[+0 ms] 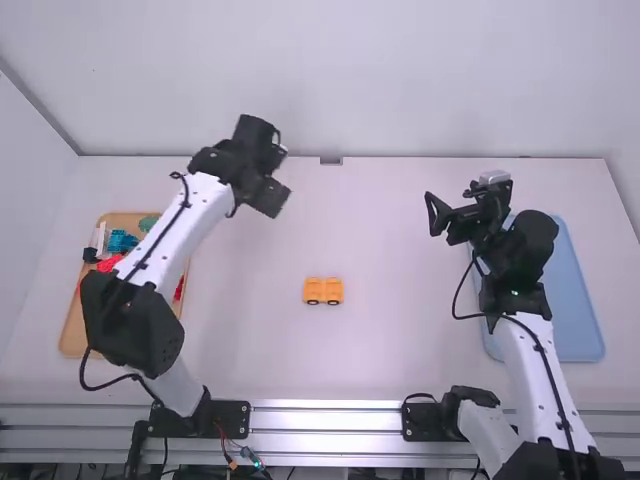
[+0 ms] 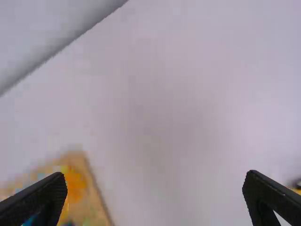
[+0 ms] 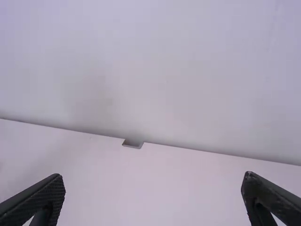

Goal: Assemble lego blocks to make yellow taxi

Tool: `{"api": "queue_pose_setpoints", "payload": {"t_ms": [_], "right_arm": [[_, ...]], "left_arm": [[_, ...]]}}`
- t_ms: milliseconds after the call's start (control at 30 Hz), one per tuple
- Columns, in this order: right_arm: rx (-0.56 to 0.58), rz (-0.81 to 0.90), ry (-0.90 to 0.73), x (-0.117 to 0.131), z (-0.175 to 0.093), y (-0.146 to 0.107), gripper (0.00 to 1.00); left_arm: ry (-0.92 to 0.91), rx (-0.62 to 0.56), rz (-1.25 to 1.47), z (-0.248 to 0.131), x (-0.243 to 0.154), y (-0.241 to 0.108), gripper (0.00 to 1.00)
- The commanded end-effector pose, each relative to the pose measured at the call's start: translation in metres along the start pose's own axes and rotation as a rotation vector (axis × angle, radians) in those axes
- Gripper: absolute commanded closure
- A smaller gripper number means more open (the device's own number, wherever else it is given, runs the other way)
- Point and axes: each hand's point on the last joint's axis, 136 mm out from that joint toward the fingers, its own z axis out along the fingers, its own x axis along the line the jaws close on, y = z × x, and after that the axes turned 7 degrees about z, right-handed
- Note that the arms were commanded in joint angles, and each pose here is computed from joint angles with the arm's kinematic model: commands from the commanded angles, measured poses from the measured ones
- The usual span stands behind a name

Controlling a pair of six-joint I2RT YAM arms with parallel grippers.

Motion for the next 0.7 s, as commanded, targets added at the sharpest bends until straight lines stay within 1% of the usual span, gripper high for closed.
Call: {"api": "queue_pose_setpoints", "payload": {"t_ms": [0, 33, 67, 133, 167, 233, 300, 467, 600, 667], "right_arm": [[-0.047, -0.026, 0.018, 0.008, -0.003, 0.023, 0.01], [-0.048, -0.026, 0.019, 0.008, -0.003, 0.023, 0.01], [-0.05, -0.027, 0.018, 0.008, -0.003, 0.023, 0.01], [-0.055, -0.03, 0.019, 0.008, -0.003, 0.025, 0.01], [-0.055, -0.03, 0.02, 0.008, -0.003, 0.025, 0.01], [-0.059, -0.033, 0.021, 0.009, -0.003, 0.026, 0.01], [-0.061, -0.034, 0.021, 0.009, -0.003, 0.026, 0.01], [-0.061, -0.034, 0.021, 0.009, -0.003, 0.026, 0.01], [-0.064, -0.036, 0.023, 0.009, -0.003, 0.027, 0.01], [-0.064, -0.036, 0.026, 0.01, -0.003, 0.027, 0.01]], "left_arm": [[0.185, 0.061, -0.44, 0.0, 0.061, -0.028, 0.01], [0.197, 0.07, -0.468, 0.001, 0.066, -0.033, 0.01], [0.243, 0.107, -0.572, 0.004, 0.086, -0.051, 0.01], [0.306, 0.158, -0.68, 0.008, 0.116, -0.08, 0.01], [0.31, 0.164, -0.688, 0.009, 0.119, -0.083, 0.01], [0.336, 0.19, -0.764, 0.016, 0.142, -0.107, 0.01], [0.337, 0.194, -0.801, 0.022, 0.154, -0.119, 0.01], [0.155, 0.188, -0.717, 0.042, 0.171, -0.14, 0.01], [0.09, 0.233, -0.695, 0.055, 0.191, -0.176, 0.01], [0.061, 0.237, -0.676, 0.058, 0.192, -0.181, 0.0]]}}
